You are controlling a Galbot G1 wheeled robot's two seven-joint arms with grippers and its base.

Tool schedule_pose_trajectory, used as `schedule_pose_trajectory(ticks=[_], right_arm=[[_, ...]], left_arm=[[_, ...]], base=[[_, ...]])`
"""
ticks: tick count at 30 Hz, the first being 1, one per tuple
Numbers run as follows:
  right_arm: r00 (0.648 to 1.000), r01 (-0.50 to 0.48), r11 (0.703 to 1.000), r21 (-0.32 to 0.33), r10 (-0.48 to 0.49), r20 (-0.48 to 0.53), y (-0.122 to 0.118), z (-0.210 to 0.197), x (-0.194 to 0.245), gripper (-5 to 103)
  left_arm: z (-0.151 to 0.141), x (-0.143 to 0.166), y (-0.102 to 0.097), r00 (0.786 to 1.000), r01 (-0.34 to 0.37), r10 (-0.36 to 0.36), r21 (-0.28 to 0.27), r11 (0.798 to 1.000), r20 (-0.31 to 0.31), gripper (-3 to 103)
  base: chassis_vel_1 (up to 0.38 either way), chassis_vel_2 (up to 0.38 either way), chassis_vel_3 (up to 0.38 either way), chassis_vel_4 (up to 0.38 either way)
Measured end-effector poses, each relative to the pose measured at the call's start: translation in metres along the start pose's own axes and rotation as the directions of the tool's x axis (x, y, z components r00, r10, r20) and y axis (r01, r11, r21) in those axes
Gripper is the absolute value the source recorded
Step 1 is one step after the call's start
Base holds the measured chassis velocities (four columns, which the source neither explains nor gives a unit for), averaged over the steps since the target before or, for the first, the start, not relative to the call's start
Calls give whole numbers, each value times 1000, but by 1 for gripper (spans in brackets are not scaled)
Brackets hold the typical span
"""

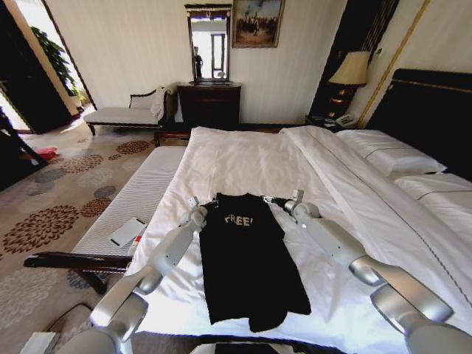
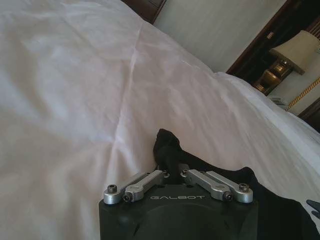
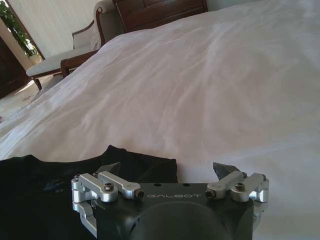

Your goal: Fold the clothes on the bed.

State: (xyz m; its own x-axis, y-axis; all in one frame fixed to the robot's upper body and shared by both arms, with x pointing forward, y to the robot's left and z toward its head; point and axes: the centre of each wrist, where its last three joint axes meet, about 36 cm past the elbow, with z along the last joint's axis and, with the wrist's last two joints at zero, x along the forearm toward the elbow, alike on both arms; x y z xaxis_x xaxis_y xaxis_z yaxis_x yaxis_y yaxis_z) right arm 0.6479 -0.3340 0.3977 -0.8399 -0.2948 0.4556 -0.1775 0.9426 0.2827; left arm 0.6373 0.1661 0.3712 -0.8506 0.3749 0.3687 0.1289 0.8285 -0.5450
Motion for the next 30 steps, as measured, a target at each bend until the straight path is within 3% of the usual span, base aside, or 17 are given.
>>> schedule_pose_trajectory(ticks=[18, 20, 22, 24, 27, 29, 30], right_arm=[[1000, -10, 1000, -8, 10, -25, 8, 17, -24, 101], [1000, -14, 1000, -10, 14, -27, 8, 18, -25, 96], [1000, -15, 1000, -10, 15, -25, 8, 17, -25, 80], [1000, -16, 1000, -10, 15, -24, 8, 17, -25, 80], [1000, -18, 1000, -8, 18, -20, 8, 15, -25, 64], [1000, -19, 1000, -8, 19, -18, 8, 15, -25, 64], [1000, -19, 1000, -6, 19, -14, 9, 14, -26, 58]], left_arm=[[2, -3, -1, 1000, -2, 2, 1, 1000, -8, 3], [3, -4, 0, 1000, 0, 0, 3, 1000, -11, 3], [4, -5, -1, 1000, 0, 0, 4, 1000, -12, 3], [4, -5, -1, 1000, 0, 0, 5, 1000, -12, 3], [4, -5, -2, 1000, -2, 2, 5, 1000, -12, 3], [4, -5, -2, 1000, -3, 3, 5, 1000, -12, 3], [4, -6, -3, 1000, -3, 4, 6, 1000, -12, 3]], base=[[0, 0, 0, 0], [0, 0, 0, 0], [0, 0, 0, 0], [0, 0, 0, 0], [0, 0, 0, 0], [0, 0, 0, 0], [0, 0, 0, 0]])
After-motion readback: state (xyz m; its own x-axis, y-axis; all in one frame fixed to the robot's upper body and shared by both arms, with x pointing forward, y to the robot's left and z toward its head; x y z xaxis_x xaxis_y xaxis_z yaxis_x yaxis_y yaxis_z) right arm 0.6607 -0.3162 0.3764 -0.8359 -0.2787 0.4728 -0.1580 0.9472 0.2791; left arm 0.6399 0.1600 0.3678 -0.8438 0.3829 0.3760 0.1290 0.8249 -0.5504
